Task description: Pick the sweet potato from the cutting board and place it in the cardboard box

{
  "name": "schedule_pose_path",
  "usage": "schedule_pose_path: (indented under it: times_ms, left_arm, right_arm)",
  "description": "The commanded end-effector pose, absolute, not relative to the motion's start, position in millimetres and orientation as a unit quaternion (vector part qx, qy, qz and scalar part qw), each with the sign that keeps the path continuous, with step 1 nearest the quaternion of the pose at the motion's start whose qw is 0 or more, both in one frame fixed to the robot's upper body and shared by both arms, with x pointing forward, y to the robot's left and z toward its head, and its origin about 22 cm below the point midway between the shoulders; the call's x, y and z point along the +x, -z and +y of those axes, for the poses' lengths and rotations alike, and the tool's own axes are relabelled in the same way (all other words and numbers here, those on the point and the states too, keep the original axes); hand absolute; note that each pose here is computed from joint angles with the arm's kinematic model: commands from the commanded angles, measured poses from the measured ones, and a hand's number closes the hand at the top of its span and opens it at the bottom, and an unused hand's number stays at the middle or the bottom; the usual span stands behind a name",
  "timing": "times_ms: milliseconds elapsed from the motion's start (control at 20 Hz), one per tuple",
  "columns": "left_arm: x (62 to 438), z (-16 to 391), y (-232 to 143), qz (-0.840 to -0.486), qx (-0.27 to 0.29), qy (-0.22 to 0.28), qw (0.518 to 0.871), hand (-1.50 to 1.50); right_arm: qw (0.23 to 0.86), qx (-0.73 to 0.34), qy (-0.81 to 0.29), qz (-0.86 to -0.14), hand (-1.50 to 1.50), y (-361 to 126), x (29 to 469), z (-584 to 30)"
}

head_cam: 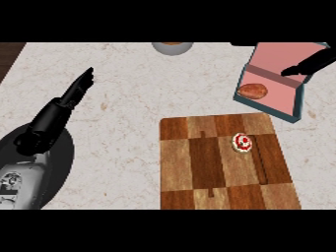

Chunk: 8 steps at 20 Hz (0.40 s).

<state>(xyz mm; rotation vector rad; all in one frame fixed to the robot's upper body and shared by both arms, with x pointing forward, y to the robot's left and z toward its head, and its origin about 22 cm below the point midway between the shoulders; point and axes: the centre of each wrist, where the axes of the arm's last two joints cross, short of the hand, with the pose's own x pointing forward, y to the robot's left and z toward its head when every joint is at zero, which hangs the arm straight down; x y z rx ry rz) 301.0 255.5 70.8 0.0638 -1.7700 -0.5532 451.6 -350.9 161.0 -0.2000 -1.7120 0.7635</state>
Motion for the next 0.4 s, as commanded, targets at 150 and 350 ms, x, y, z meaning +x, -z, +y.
schedule_pose_path:
  times_ms: [150,350]
  left_arm:
    - [297,262,-62,-0.764,0.026,0.243,0.597,0.0]
    - [298,240,-78,-0.771,0.015,0.252,0.585,0.0]
  right_arm:
    - [0.64,-0.009,-0.108,-0.76,-1.5,-167,442,-384]
    - [0.636,-0.035,-0.066,-0.768,-1.5,-161,423,-421]
